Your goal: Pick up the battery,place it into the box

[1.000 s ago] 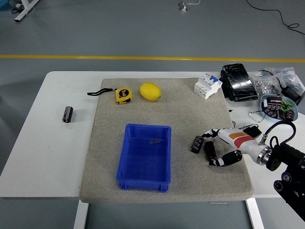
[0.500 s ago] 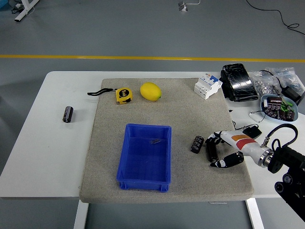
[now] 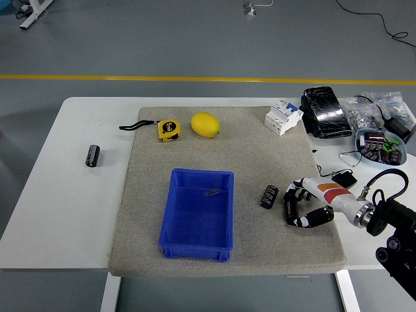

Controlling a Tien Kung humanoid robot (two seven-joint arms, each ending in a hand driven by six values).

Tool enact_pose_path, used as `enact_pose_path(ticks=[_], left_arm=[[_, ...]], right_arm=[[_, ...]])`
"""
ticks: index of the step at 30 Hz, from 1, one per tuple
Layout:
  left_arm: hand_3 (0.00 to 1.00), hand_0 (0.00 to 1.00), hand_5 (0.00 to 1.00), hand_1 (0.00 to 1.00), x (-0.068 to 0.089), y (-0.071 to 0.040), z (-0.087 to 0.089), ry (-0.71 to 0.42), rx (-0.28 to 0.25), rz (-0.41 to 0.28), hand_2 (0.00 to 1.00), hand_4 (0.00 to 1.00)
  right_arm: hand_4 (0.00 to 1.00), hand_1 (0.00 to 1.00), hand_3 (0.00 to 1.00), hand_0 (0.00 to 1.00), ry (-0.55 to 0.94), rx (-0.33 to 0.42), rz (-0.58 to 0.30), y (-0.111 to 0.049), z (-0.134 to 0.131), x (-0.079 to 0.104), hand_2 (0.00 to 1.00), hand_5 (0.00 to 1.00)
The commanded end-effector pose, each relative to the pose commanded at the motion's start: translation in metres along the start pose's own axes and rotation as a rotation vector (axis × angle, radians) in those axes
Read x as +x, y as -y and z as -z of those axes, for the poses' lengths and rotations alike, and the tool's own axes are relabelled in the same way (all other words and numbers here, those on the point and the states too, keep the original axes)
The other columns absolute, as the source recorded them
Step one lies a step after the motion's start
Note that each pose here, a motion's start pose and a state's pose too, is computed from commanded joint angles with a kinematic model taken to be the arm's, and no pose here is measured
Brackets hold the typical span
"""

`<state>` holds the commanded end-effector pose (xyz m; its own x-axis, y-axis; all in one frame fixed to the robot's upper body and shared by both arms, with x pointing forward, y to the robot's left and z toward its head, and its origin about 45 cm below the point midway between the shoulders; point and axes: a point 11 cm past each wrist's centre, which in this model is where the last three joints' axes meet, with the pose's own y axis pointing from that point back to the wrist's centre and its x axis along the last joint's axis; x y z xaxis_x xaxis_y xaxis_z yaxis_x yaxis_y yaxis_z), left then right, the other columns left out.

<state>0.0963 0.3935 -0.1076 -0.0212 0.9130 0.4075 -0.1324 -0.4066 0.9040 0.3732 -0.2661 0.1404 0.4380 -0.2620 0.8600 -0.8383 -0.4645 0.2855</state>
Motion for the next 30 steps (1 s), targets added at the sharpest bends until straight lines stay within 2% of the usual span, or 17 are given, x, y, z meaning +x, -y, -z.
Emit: enact_pose_path(ticks=[13, 19, 30], left_arm=[[0.636, 0.748, 0.650, 0.714, 0.000, 0.000, 0.000, 0.000, 0.001, 0.000, 0.748, 0.678], [0.636, 0.748, 0.650, 0.712, 0.000, 0.000, 0.001, 0.000, 0.002, 0.000, 0.748, 0.678], [0.636, 0.747, 0.649, 0.710, 0.003, 0.000, 0.002, 0.010, 0.008, -0.006, 0.749, 0.677]], right_arm=[[0.824, 0.473, 0.492, 0.393, -0.009, 0.025, -0.028, 0.000, 0.010, 0.014, 0.509, 0.090], [0.812, 0.471, 0.490, 0.414, -0.021, 0.070, -0.059, 0.004, 0.028, 0.028, 0.509, 0.080], [0.806, 0.471, 0.489, 0.416, -0.050, 0.292, -0.094, 0.028, 0.114, 0.053, 0.510, 0.088]])
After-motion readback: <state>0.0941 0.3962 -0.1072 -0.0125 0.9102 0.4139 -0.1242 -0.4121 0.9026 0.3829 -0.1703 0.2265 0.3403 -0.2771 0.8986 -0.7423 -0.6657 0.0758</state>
